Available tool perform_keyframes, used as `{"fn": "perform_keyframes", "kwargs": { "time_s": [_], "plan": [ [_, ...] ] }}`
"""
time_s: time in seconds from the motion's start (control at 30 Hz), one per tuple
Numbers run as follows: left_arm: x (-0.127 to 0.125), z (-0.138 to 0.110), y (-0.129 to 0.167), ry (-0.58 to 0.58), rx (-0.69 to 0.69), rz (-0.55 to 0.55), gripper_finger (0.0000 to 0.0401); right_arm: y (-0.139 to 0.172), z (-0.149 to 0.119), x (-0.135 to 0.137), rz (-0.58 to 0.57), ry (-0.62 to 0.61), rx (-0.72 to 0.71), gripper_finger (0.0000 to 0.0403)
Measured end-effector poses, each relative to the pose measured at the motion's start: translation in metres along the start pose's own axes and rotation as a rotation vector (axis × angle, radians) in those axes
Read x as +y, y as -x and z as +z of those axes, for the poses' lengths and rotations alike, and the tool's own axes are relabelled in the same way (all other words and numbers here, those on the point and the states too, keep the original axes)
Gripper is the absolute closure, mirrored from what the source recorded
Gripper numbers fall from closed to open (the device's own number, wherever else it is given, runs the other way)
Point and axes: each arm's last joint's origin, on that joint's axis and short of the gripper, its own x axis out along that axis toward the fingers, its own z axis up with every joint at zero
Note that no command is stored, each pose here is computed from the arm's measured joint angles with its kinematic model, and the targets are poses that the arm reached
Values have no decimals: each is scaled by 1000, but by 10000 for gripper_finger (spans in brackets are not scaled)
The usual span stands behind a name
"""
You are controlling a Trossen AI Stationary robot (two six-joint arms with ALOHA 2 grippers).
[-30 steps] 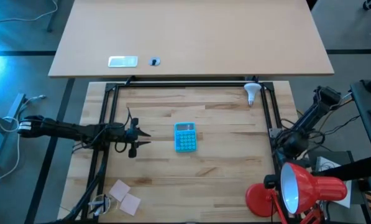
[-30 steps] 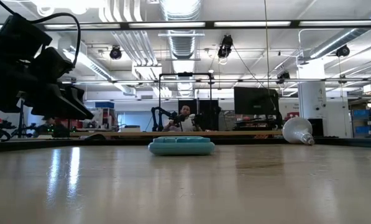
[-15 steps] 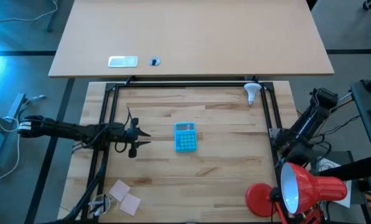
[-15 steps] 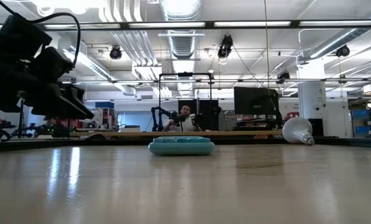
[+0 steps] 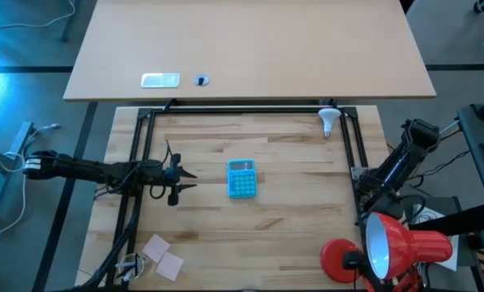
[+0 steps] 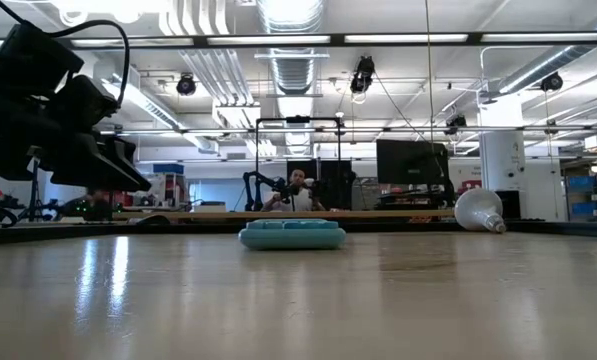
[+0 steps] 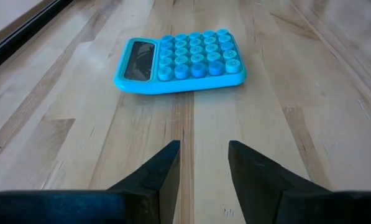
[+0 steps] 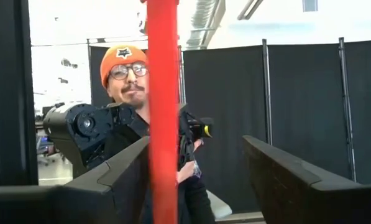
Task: Screw lightbulb
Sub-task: Prepare the orange desk lamp on the center
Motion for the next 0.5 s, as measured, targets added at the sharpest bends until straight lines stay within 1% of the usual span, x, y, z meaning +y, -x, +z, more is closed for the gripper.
{"fn": "perform_keyframes", "kwargs": {
  "time_s": [0.3,0.5],
  "plan": [
    [0,0,0,0,1,0,274,-2,3,0,5,-24,-7,179],
    [0,0,0,0,0,0,274,-4,2,5,52,-28,0,188]
  ]
}}
